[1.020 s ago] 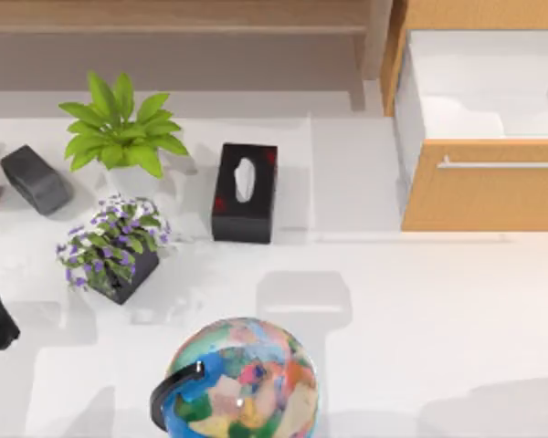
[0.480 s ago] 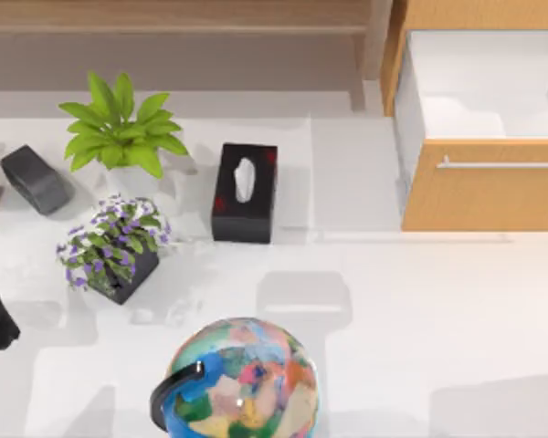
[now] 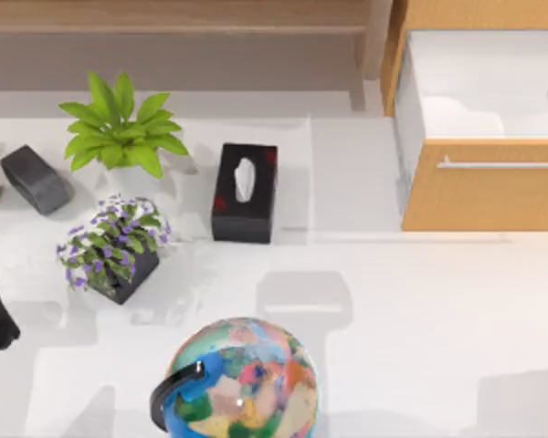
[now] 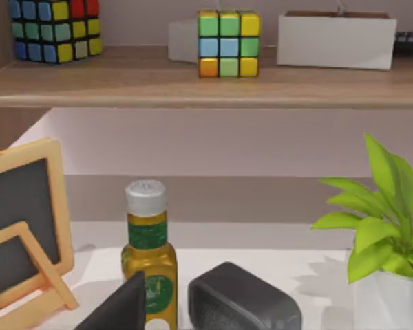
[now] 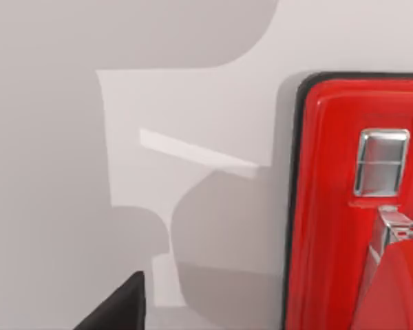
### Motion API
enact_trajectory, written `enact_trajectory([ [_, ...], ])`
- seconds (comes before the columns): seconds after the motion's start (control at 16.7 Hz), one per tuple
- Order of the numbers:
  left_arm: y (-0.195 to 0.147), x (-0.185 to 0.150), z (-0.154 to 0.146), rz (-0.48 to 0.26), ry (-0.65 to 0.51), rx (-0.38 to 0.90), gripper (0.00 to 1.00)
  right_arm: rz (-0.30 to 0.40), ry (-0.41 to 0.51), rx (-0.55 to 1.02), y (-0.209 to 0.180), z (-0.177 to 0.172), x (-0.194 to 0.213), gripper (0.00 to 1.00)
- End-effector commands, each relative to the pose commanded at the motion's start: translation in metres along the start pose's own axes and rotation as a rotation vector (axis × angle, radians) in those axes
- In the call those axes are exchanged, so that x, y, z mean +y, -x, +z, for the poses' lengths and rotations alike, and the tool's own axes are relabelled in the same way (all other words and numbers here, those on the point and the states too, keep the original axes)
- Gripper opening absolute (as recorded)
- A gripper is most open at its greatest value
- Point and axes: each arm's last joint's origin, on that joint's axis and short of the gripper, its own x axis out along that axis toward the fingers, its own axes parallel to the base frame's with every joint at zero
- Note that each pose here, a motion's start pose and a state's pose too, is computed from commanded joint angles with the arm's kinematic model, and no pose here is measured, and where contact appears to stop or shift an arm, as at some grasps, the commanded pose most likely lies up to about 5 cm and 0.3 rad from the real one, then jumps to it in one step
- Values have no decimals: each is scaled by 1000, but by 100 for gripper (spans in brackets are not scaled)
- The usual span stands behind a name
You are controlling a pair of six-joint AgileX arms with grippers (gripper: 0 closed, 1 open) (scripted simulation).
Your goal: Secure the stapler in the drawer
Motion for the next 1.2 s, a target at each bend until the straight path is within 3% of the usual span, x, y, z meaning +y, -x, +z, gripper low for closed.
enact_trajectory([
  [0.24, 0, 0, 0, 0, 0, 0, 100, 1, 0, 3, -2, 0, 0, 100],
  [1.02, 0, 0, 0, 0, 0, 0, 100, 1, 0, 3, -2, 0, 0, 2],
  [1.2, 0, 0, 0, 0, 0, 0, 100, 1, 0, 3, -2, 0, 0, 0],
])
